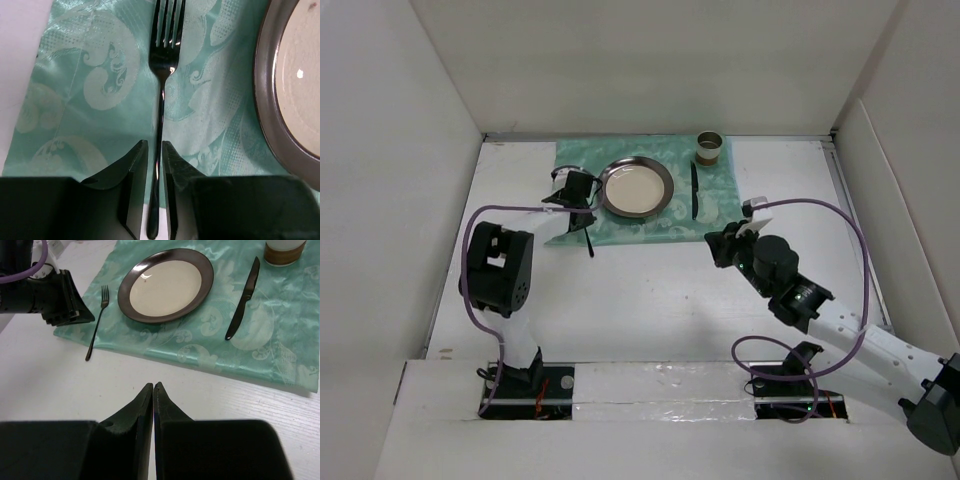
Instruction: Set the dinner table for one person
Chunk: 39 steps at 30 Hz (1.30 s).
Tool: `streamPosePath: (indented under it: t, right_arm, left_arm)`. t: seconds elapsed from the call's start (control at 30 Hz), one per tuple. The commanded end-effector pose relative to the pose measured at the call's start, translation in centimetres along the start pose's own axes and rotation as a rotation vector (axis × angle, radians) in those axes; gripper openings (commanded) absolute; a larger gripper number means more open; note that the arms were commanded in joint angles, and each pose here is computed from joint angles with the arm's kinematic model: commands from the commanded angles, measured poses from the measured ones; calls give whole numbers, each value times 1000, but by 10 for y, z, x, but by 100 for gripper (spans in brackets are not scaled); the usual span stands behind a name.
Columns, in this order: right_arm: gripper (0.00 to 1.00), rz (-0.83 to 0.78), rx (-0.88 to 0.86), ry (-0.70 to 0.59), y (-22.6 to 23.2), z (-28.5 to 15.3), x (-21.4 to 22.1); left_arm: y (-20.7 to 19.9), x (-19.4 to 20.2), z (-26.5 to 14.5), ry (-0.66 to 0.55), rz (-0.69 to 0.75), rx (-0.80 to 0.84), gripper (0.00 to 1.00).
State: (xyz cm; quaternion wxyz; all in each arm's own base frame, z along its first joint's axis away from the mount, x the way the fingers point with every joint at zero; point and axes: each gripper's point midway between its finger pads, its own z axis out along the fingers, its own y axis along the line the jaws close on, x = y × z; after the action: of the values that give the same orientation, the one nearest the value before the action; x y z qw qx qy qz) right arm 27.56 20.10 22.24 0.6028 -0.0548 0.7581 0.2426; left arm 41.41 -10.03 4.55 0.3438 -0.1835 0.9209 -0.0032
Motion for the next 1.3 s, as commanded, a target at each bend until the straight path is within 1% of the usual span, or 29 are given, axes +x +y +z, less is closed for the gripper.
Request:
streamPosePath:
  t: [0.0,0.1,0.3,0.43,0.6,0.7,0.8,0.93,1.1,1.2,1.27]
  right_arm:
    - [9,12,-29,-64,8,1,-22]
    - [9,12,-27,-60,8,2,-21]
    - [10,2,-17,-54,6,3,-20]
    - [10,4,-10,-62,6,3,-20]
    - [10,4,5,-65,3,2,-21]
    - [10,3,-2,-63,4,1,-21]
    - [10,6,0,-71,4,0,-24]
    - [10,4,-6,-57,5,1,-20]
    - [10,10,-2,-63,3,2,-21]
    - [10,7,2,-55,2,3,-19]
    - [10,10,10,-56,-1,4,-19]
  left_arm:
    - [-7,-16,7,-45,-3,-4,15]
    - [-9,-14,13,-36,-1,-3,14]
    - [-1,-14,19,-38,23,-57,14]
    - [-5,-13,21,-27,29,-42,14]
    - [2,-5,25,0,56,-74,2]
    - [2,-10,21,-4,71,-79,0]
    - [3,-17,12,-10,90,-84,0]
    - [6,-39,-9,-38,151,-98,0]
    - [5,-58,-27,-71,191,-95,0]
    - [-5,-73,-28,-99,207,-71,0]
    - [-21,-89,-31,-118,213,-32,0]
